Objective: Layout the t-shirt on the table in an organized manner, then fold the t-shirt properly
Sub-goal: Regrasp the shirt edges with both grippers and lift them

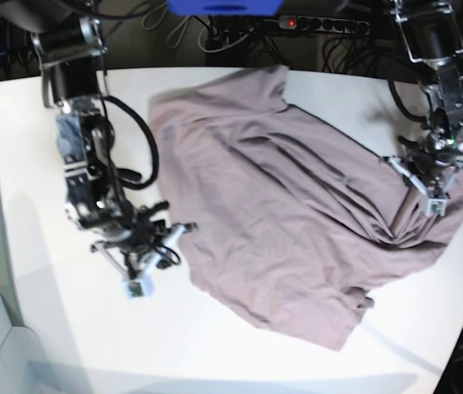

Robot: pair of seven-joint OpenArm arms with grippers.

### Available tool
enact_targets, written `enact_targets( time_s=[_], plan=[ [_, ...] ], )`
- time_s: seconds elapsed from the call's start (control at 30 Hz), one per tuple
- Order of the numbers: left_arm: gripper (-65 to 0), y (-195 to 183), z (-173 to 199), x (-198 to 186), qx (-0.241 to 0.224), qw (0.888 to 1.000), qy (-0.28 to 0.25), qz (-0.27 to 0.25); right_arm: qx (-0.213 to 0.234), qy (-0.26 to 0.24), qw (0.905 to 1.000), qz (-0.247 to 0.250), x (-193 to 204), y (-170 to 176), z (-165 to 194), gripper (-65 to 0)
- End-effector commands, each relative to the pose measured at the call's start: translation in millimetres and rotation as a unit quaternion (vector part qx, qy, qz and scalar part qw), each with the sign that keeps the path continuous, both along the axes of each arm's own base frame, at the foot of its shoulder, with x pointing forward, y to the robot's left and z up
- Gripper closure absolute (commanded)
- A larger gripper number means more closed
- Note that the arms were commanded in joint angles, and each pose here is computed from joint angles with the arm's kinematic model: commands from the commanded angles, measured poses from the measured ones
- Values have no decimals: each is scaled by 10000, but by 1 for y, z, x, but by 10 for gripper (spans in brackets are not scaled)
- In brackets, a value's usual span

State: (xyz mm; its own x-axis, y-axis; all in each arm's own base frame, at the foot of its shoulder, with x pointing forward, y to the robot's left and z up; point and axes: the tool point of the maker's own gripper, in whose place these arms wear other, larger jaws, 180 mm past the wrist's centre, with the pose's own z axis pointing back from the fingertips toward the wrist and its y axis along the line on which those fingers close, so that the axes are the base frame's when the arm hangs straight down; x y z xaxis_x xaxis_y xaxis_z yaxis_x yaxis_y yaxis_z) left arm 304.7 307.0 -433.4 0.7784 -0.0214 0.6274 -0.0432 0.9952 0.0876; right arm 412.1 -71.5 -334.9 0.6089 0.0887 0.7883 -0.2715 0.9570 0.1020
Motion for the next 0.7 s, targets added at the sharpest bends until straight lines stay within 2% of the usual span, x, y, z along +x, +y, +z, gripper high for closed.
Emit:
enact_targets(
  time_s=[0.0,0.13,0.23,0.43,0.67],
  plan=[
    [0,17,-7,-14,166,9993,290,164,113,-188,9998,-6,15,6,13,0],
    [0,51,-9,-26,252,9980,293,498,357,345,9988,4,21,32,-17,0],
    [0,65,-3,-26,397,9975,295,512,498,687,9964,43,12,49,-38,0],
    [0,100,34,-13,710,9949,-46,718,549,1010,9934,48,-12,55,-63,0],
    [0,121,67,6,962,9919,-348,751,-230,1459,9885,-318,-51,-33,-109,0]
  ],
)
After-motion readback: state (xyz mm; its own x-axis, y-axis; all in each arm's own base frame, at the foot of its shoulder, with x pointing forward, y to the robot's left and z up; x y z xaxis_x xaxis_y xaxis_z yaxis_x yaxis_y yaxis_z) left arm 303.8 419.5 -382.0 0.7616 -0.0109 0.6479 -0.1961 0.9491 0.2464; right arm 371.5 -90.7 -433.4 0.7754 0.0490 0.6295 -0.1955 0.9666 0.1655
